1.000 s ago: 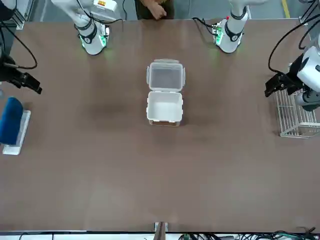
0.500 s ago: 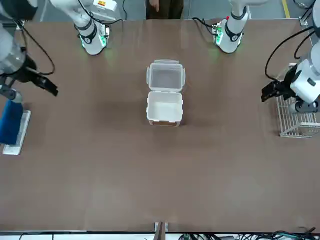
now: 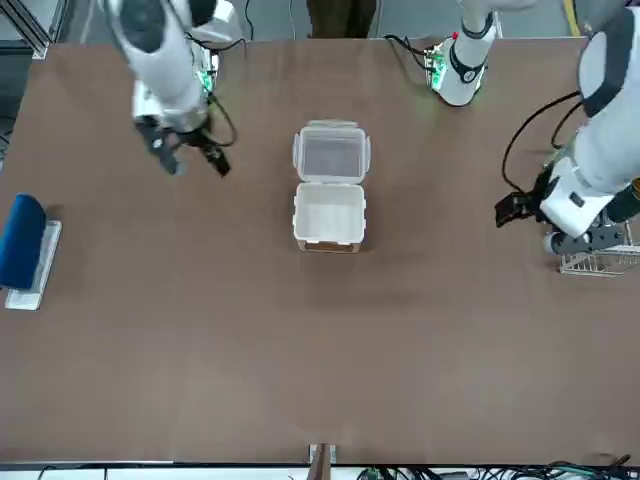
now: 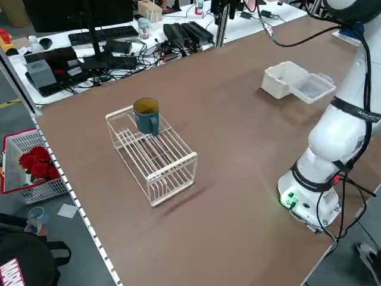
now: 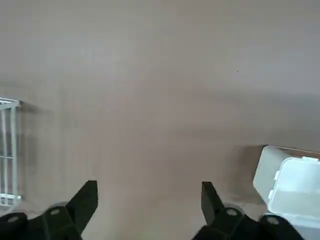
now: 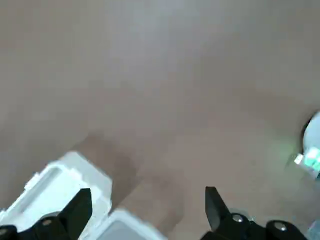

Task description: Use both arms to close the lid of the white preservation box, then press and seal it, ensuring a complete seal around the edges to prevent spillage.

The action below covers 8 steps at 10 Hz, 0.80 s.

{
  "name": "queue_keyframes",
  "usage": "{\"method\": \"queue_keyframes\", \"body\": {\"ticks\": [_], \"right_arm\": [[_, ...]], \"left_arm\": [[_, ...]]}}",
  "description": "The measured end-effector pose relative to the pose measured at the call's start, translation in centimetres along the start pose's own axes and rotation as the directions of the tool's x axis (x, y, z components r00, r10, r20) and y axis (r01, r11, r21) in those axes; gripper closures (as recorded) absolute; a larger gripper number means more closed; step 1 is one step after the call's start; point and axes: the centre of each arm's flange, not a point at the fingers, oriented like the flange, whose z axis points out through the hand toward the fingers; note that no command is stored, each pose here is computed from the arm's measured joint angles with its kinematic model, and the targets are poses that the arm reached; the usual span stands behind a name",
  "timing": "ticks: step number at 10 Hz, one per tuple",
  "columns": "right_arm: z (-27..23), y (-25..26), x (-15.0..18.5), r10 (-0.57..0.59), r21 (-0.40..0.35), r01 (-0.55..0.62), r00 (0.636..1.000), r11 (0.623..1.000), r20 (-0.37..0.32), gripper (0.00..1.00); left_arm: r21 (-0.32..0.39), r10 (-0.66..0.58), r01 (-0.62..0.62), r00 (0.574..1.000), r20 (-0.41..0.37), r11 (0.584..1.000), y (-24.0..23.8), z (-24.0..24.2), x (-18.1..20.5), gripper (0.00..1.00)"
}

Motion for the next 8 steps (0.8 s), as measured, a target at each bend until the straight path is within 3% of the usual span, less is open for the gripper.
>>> {"method": "queue_keyframes", "body": {"ticks": [1,4,6,8], "right_arm": [[2.5,-0.9,-3.8,0.065,0.001,-0.065,0.998,0.998,0.024,0.0],[10.0,-3.3,-14.3,0.201,-0.011,-0.201,0.976,0.98,0.085,0.0],[14.2,-3.1,-20.6,0.253,-0.016,-0.252,0.964,0.968,0.079,0.0],[17.4,-2.6,-24.3,0.291,-0.033,-0.29,0.954,0.957,0.073,0.0]], "left_arm": [[-0.001,0.002,-0.002,1.0,0.011,1.0,0.4,1.3,-0.1,0.13],[-0.016,0.0,0.001,0.999,0.035,1.0,0.7,4.2,-0.2,0.61],[-0.04,0.006,-0.004,0.998,0.059,0.999,1.7,5.1,-0.6,0.74],[-0.081,-0.008,0.014,0.997,0.075,0.997,1.9,6.7,-0.8,0.78]]}}
